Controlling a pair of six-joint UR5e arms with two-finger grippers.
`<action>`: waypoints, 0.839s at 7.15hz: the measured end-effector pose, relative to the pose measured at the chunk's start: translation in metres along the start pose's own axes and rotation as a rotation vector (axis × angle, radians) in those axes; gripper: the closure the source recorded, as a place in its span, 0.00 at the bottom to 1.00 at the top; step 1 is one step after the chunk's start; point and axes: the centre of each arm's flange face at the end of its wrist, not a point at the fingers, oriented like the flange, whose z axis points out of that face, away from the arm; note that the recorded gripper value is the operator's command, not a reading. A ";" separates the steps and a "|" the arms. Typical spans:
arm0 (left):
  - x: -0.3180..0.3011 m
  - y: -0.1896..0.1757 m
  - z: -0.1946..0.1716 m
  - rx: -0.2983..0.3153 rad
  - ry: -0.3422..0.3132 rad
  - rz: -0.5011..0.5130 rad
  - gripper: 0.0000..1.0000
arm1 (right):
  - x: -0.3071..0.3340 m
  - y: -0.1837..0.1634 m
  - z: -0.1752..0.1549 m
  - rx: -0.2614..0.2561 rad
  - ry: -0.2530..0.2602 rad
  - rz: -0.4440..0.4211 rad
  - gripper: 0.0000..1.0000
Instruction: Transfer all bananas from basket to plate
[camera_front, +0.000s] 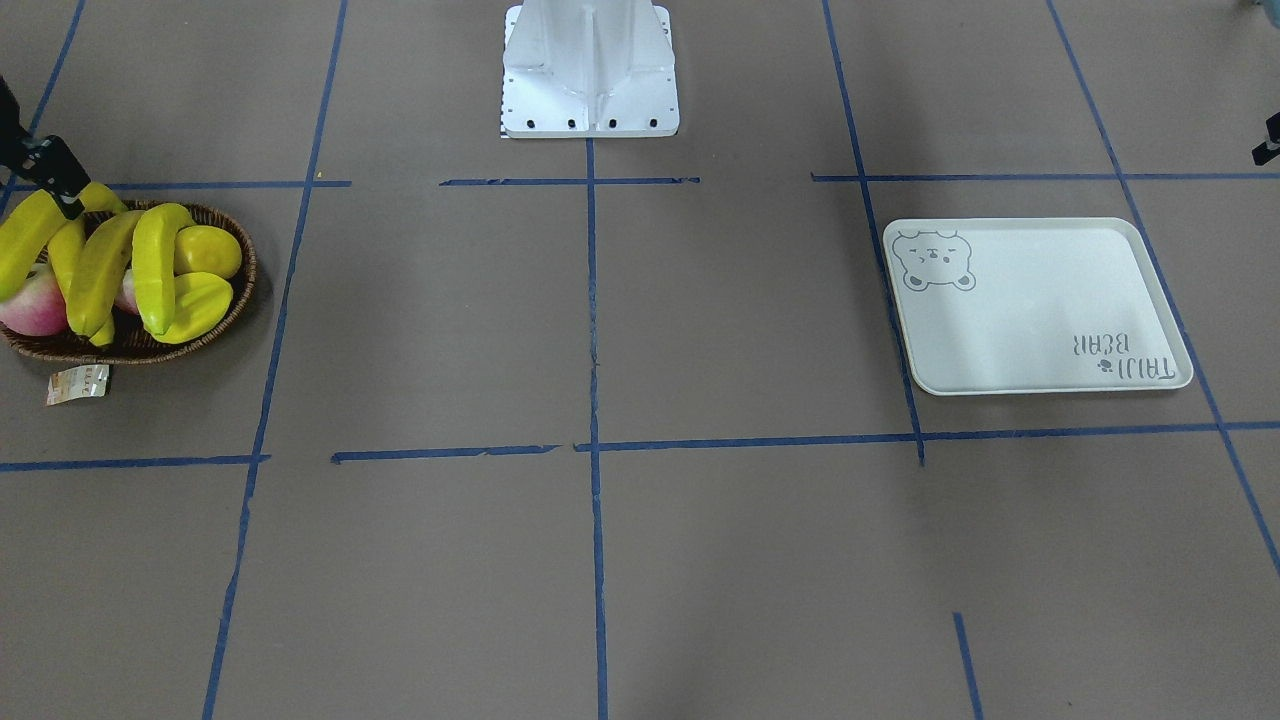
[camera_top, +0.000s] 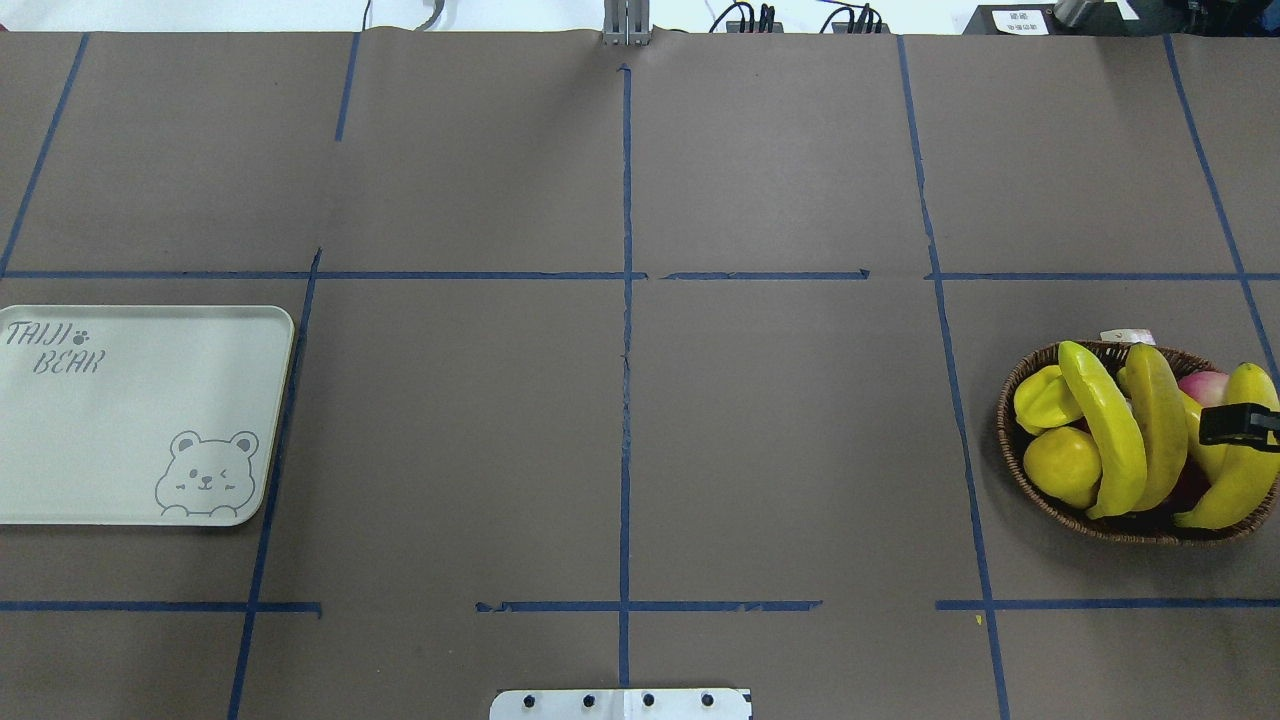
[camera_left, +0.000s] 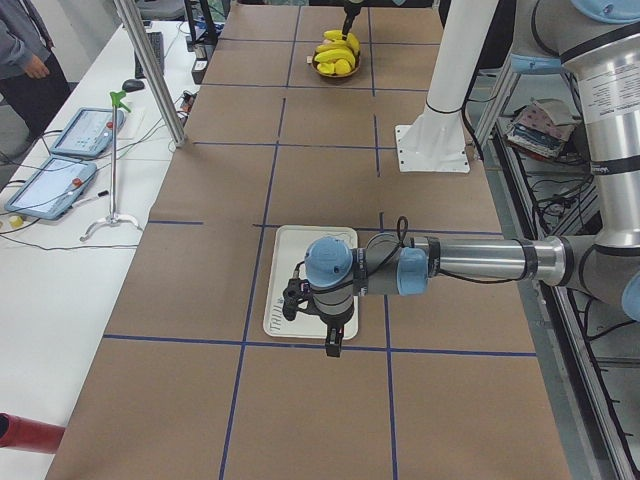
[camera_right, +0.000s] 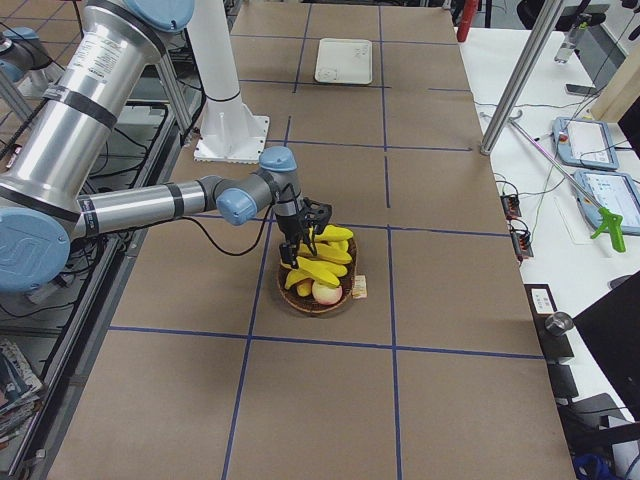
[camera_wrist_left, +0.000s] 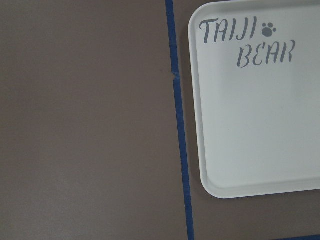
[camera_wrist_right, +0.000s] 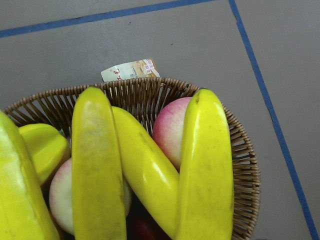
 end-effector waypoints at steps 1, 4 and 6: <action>0.000 0.000 0.000 0.000 0.000 0.000 0.00 | -0.001 0.005 0.005 -0.005 0.013 -0.014 0.09; 0.000 0.000 0.000 0.000 0.000 0.000 0.00 | 0.007 0.013 0.017 -0.015 0.056 -0.030 0.15; 0.000 0.000 0.000 0.000 0.000 -0.001 0.00 | 0.010 0.016 0.025 -0.022 0.071 -0.037 0.38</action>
